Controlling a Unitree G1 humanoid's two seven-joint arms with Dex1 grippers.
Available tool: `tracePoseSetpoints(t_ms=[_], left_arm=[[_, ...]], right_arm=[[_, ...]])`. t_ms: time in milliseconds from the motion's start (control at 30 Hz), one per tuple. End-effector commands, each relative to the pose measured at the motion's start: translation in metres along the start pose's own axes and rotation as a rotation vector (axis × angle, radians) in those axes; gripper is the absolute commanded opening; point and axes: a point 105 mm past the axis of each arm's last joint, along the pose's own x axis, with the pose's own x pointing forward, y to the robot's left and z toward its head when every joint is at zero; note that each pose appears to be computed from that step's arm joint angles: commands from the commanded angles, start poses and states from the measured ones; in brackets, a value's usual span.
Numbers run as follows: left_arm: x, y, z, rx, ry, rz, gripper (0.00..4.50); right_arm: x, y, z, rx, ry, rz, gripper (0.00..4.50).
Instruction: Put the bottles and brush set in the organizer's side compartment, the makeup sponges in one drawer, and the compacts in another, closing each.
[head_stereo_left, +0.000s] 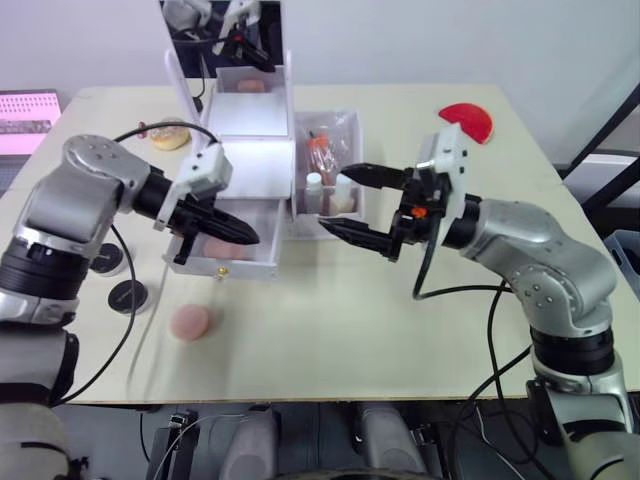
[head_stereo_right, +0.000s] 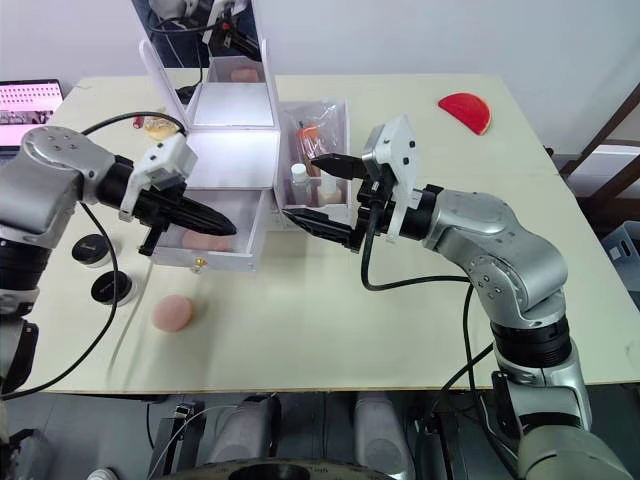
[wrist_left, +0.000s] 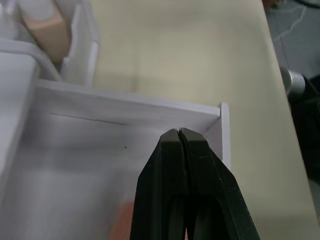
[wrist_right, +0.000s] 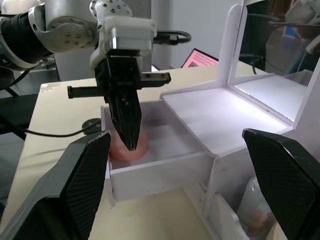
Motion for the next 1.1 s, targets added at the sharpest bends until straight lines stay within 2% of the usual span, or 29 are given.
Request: tracePoseSetpoints(t_ms=[33,133,333,600,767,833,967,1100], left_arm=[[-0.002,0.001,0.008,0.074,0.038,-0.003,0.03],[-0.001,0.001,0.008,0.087,0.051,-0.010,0.03],[-0.007,0.002,-0.010,0.117,0.144,0.011,0.03],[-0.017,-0.001,-0.009,0.108,0.136,0.029,0.03],[-0.019,0.001,0.012,0.089,0.023,0.057,0.03],[-0.025,0.002,0.015,0.079,0.008,0.078,0.03],[-0.050,-0.001,0.023,0.044,-0.048,0.149,0.03],[-0.086,-0.008,0.030,-0.046,-0.179,0.266,0.03]], right_arm=[[0.000,0.007,0.013,-0.043,-0.044,0.005,4.50],[0.000,0.007,0.013,-0.041,-0.047,0.002,4.50],[0.001,0.009,0.013,-0.036,-0.055,0.000,4.50],[0.002,0.008,0.013,-0.035,-0.058,0.005,4.50],[0.004,0.007,0.013,-0.033,-0.063,0.011,4.50],[0.004,0.007,0.012,-0.034,-0.062,0.011,4.50],[-0.004,0.003,0.015,-0.038,-0.058,-0.003,4.50],[-0.029,-0.008,0.012,-0.032,-0.017,-0.056,4.50]])
